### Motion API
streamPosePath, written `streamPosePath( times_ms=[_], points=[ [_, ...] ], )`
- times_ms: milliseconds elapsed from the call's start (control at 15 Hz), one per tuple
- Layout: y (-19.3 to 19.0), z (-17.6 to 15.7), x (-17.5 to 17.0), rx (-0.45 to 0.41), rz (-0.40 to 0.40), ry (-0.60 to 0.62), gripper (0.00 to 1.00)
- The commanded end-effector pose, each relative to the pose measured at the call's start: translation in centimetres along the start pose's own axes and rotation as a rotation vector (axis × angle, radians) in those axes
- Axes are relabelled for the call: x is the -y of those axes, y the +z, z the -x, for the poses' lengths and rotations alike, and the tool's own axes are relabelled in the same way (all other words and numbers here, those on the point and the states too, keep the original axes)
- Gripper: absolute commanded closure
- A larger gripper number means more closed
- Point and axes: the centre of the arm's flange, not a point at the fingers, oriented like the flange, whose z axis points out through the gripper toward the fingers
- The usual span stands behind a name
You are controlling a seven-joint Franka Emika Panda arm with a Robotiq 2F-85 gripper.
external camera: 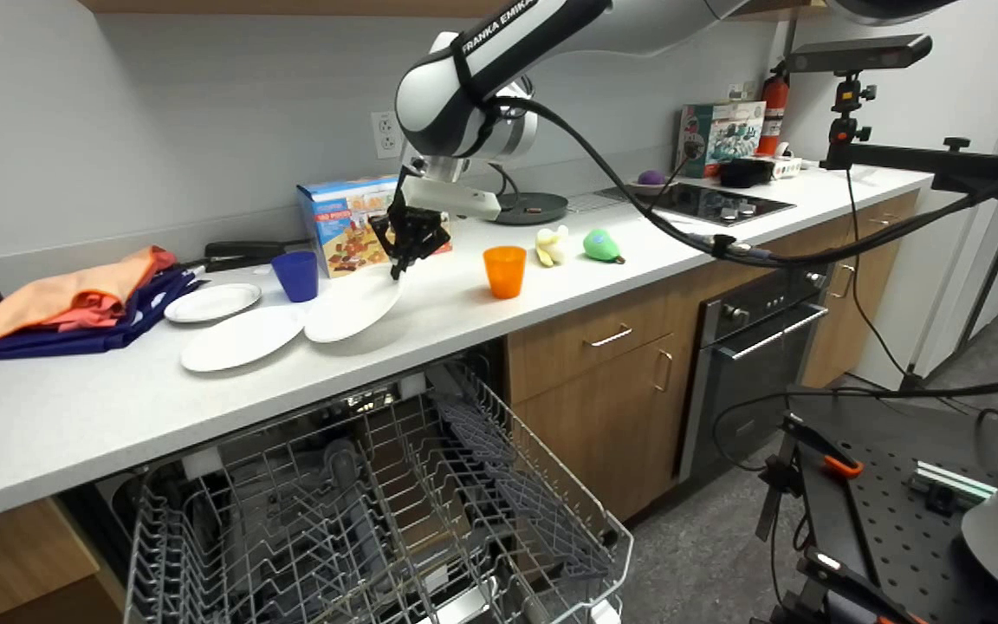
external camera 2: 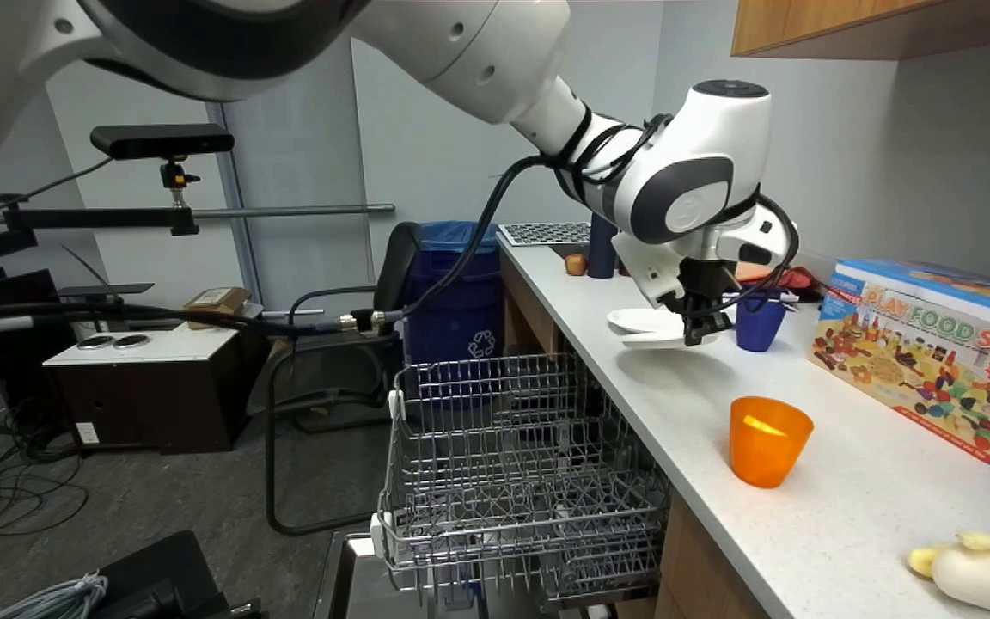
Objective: Put one white plate from the counter inside the dishwasher
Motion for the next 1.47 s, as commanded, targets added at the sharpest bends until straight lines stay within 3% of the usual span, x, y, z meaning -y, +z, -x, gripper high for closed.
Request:
streamPosePath(
  times_ms=[0,267,533,867,1400],
  points=[
    [-5.2,0.3,-1.1,0.021,-0.022,-0.100,0.99],
    [-9.7,0.1,-1.6,0.052,0.022,-0.257,0.99],
    [-12.1,1.2,-2.0,0.131,0.136,-0.413,0.99],
    [-10.9,3.1,-0.5,0.103,0.264,-0.523,0.99],
    [-8.5,8.6,2.8,0.113,0.292,-0.683,0.99]
  ],
)
